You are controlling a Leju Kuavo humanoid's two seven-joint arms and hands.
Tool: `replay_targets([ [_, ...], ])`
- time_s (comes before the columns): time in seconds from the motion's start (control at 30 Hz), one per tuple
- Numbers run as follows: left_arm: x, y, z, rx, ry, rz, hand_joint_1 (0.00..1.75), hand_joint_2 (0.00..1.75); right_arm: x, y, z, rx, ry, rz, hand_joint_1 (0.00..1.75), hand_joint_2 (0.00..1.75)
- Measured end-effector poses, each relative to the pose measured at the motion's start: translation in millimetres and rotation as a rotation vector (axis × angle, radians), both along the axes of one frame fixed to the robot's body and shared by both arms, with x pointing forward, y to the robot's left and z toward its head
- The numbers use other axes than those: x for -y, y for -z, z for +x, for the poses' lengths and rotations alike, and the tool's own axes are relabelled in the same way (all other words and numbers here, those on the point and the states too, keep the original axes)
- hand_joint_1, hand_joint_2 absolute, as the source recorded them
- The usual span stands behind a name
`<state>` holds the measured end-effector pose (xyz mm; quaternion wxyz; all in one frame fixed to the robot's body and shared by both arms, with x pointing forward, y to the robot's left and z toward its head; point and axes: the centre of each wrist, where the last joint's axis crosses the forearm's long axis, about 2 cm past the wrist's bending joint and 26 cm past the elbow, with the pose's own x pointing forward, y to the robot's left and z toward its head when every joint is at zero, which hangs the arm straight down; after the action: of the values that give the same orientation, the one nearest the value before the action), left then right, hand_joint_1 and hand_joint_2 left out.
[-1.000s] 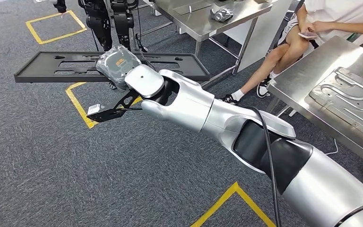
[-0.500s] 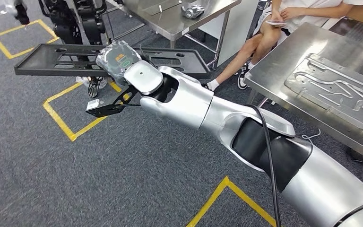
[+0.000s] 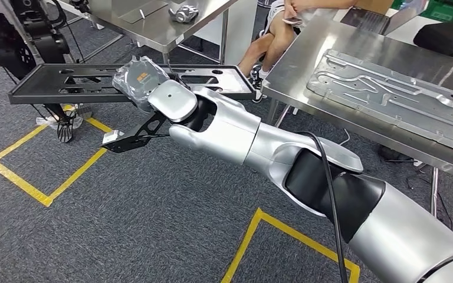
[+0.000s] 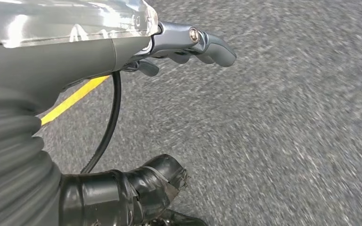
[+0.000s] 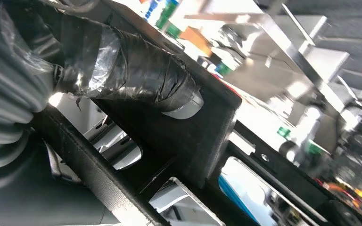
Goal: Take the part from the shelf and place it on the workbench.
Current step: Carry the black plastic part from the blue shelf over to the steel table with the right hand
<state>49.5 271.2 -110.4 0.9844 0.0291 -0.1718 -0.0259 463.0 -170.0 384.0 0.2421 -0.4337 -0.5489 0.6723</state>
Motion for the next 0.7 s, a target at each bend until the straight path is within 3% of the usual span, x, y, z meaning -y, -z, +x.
replay_targets([
  [0.7, 1, -0.1, 0.6, 0.009, -0.009, -0.004, 0.00, 1.75, -11, -6, -2, 0.011, -0.018, 0.001, 1.75, 1.75],
])
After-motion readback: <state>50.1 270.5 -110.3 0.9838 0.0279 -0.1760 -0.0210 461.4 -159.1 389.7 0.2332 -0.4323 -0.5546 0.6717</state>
